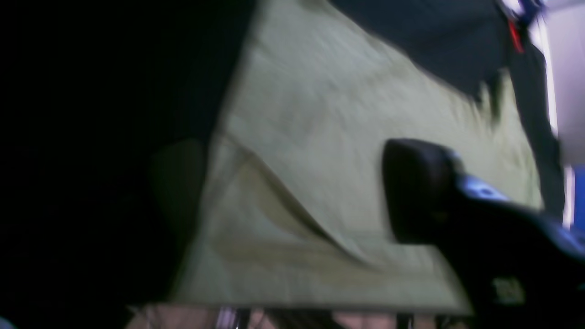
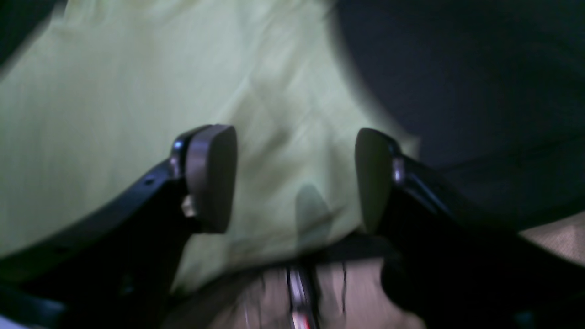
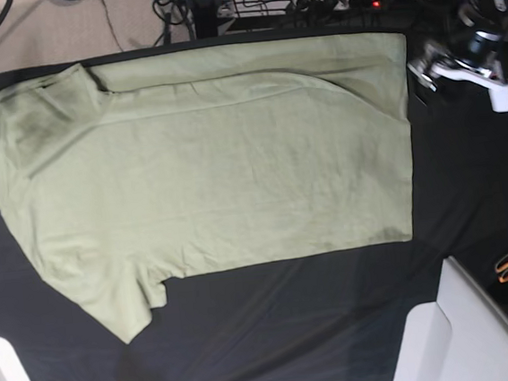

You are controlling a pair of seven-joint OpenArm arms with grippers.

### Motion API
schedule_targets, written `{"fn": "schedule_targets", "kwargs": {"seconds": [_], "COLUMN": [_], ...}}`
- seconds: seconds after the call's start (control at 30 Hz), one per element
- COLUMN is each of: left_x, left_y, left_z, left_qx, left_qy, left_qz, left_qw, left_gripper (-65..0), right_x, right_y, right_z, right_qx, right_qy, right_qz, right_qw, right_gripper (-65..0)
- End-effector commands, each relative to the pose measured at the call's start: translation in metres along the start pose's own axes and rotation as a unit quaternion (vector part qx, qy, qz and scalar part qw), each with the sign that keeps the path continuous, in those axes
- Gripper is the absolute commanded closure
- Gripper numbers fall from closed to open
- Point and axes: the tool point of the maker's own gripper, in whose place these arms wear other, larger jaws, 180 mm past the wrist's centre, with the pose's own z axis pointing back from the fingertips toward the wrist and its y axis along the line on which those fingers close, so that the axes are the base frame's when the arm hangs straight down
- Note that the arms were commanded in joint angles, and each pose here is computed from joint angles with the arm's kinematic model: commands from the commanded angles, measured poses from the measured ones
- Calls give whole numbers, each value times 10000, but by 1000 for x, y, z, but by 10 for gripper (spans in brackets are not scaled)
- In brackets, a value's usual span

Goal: Fold the T-shirt properly
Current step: 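Grasp the shirt's side edge near the hem with the left gripper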

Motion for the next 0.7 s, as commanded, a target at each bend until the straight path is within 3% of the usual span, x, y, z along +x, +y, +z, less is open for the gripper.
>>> {"fn": "schedule_targets", "kwargs": {"seconds": [0.0,0.07,0.13,0.17,0.23,0.43,0.67], "left_x": [0,-15,-30,-40,-62,-119,-154], "left_y": [-7,-16,-23,-28,-35,-56,-45], "left_z": [2,-3,-8,-11,-16,-28,-34], "left_qx": [-109,-248,-376,-451,-569,-879,-493], "left_qy": [-17,195,423,572,876,1604,1929], "left_qz": [-86,-72,-71,-43,19,285,236], "left_qw": [9999,9995,9984,9973,9945,9827,9797], "left_gripper": [-296,0,0,0,0,0,0], "right_x": [5,-2,-6,-7,-8,-8,-7], "right_y": [8,16,18,18,18,18,17], "right_z": [3,3,2,2,2,1,2], "right_qx": [153,331,419,432,431,433,423], "right_qy": [-69,32,81,91,101,99,100], "right_qz": [170,315,364,366,354,349,348], "right_qw": [9997,9990,9984,9984,9984,9984,9984], "right_gripper": [-315,-179,-32,0,-23,-6,-6]}}
